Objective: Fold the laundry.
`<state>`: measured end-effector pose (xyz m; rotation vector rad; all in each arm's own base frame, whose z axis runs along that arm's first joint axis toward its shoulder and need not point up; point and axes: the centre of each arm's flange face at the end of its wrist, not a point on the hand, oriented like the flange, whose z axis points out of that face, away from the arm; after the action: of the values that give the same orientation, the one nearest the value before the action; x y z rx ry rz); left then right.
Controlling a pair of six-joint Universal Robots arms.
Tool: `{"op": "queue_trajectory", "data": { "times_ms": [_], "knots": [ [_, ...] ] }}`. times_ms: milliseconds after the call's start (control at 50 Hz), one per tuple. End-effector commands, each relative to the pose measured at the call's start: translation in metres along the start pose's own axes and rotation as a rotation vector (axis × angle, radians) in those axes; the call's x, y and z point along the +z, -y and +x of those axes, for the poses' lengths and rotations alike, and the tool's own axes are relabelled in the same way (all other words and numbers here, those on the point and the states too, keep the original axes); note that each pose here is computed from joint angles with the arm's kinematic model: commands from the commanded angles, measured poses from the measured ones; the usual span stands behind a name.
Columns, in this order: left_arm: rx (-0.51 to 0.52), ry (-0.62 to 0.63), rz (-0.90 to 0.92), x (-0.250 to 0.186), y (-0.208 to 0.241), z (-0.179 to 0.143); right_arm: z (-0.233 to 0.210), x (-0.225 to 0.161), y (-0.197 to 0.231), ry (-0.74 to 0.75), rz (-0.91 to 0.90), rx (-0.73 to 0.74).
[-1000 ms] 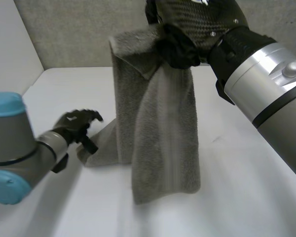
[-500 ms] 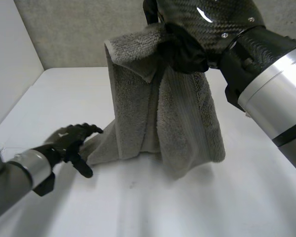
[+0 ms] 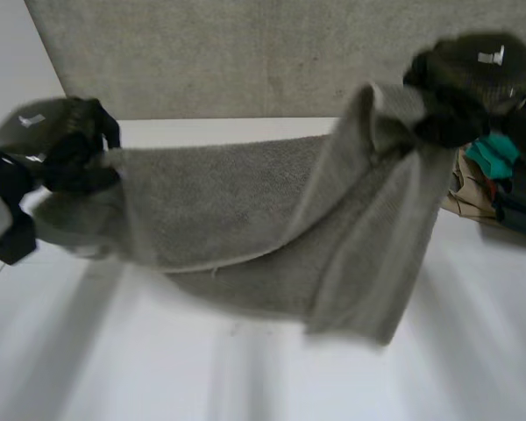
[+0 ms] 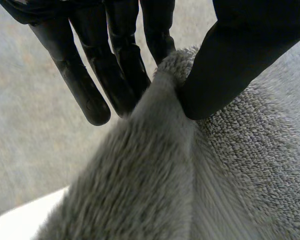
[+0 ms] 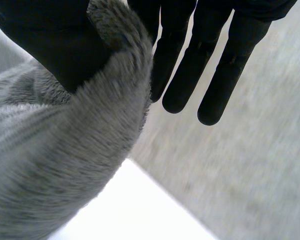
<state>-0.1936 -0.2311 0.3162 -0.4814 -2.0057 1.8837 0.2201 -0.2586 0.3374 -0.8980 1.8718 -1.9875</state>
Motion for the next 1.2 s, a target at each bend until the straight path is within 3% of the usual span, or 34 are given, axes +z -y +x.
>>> {"op": "queue_trajectory", "data": {
  "times_ms": [20,100,180,260,380,660,880,1020,1200],
  "knots": [
    [-0.054,-0.04,-0.174,0.015,-0.029,-0.006,0.0,0.024,-0.077,0.119,-0.276,-0.033],
    [-0.025,-0.051,-0.306,0.046,-0.069,-0.007,-0.011,0.041,-0.112,0.169,-0.319,-0.052],
    [0.091,-0.005,-0.368,0.095,-0.108,-0.018,-0.012,0.063,-0.138,0.124,-0.275,-0.041],
    [0.178,0.038,-0.374,0.132,-0.125,-0.026,-0.009,0.079,-0.154,0.028,-0.231,-0.067],
    [0.231,0.061,-0.384,0.153,-0.128,-0.021,-0.003,0.093,-0.165,-0.095,-0.207,-0.13],
    [0.23,0.153,-0.304,0.078,-0.064,-0.023,-0.006,0.063,-0.093,-0.111,-0.224,-0.06],
    [0.262,0.042,-0.465,0.009,-0.124,0.003,-0.039,0.064,-0.114,0.017,-0.436,-0.016],
    [0.27,0.044,-0.434,0.019,-0.143,0.003,-0.056,0.064,-0.134,0.023,-0.445,-0.038],
    [0.228,0.025,-0.543,0.022,-0.17,0.005,-0.059,0.058,-0.141,-0.009,-0.38,-0.059]
  ]
}}
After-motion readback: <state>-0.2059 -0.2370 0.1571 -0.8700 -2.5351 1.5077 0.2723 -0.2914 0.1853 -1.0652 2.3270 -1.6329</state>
